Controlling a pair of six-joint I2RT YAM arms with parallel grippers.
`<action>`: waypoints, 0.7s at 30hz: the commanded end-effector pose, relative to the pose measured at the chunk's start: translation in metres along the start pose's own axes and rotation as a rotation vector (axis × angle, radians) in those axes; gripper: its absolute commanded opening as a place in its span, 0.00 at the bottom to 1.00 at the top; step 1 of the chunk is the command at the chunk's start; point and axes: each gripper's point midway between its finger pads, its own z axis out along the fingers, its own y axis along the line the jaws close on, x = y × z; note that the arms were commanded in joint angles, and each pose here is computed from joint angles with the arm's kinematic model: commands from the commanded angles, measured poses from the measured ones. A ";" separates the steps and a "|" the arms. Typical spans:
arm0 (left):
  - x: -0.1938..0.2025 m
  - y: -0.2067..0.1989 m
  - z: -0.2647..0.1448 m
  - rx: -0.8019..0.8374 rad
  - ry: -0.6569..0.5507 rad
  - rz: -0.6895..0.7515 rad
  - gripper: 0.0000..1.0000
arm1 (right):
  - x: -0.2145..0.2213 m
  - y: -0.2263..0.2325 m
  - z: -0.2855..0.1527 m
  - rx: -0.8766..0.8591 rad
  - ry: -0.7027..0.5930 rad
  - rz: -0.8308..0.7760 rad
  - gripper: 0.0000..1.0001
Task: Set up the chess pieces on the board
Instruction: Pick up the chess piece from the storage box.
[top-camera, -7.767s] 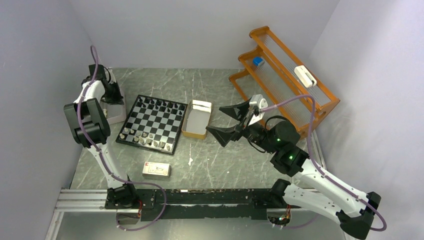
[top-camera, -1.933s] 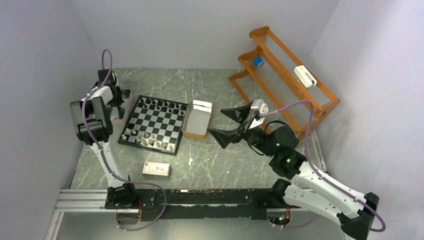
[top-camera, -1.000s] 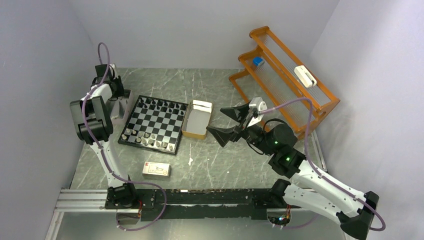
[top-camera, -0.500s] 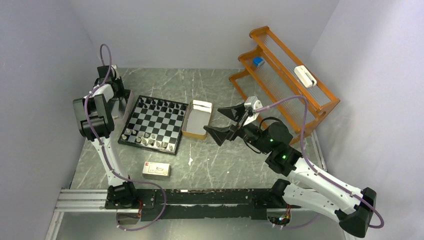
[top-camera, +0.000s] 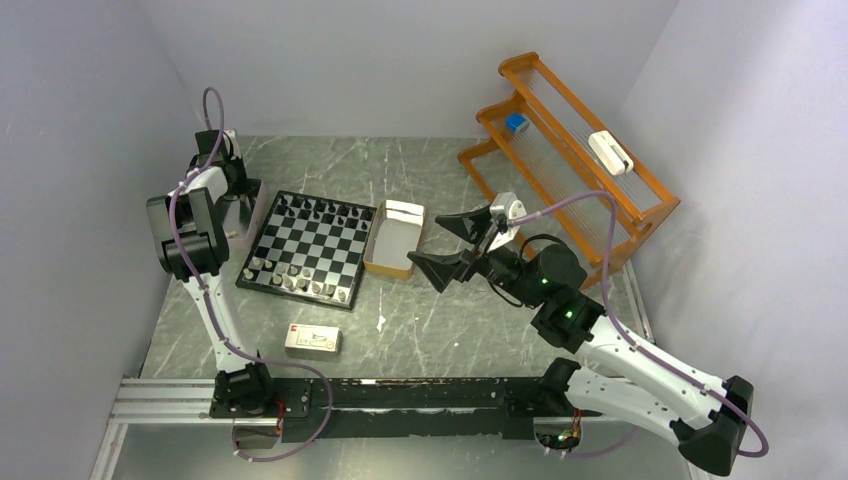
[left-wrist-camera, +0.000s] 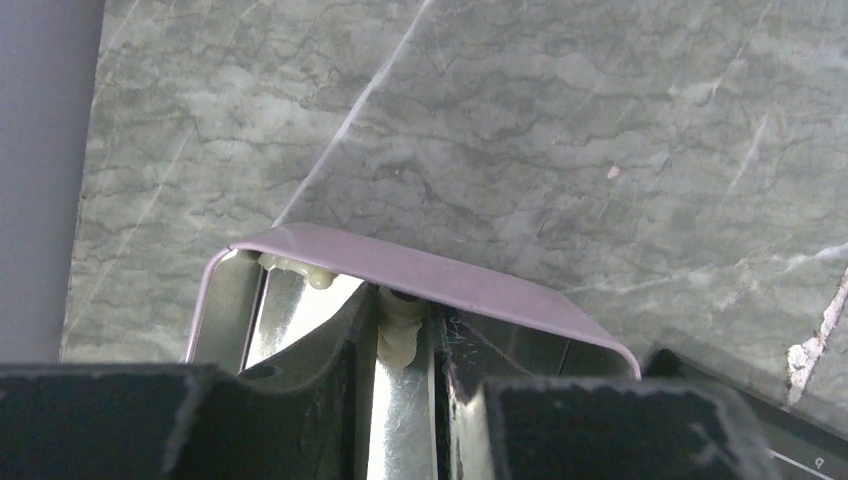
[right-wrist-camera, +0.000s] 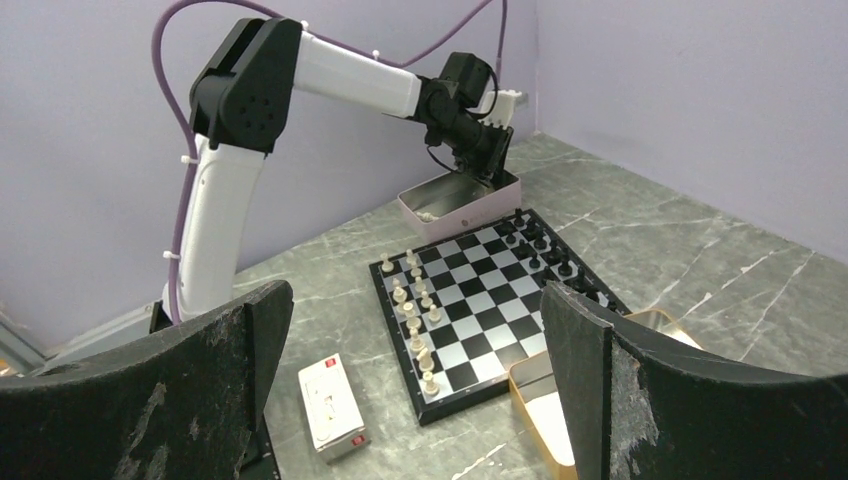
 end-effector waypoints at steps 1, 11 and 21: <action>-0.010 -0.009 -0.023 0.024 0.022 0.026 0.20 | -0.031 0.010 -0.002 -0.035 -0.080 -0.001 1.00; -0.049 -0.007 -0.092 0.014 0.003 0.014 0.17 | -0.027 0.001 -0.007 0.052 -0.042 0.137 1.00; -0.072 -0.059 -0.166 0.291 -0.078 -0.108 0.15 | -0.021 -0.029 -0.004 0.242 -0.029 0.223 1.00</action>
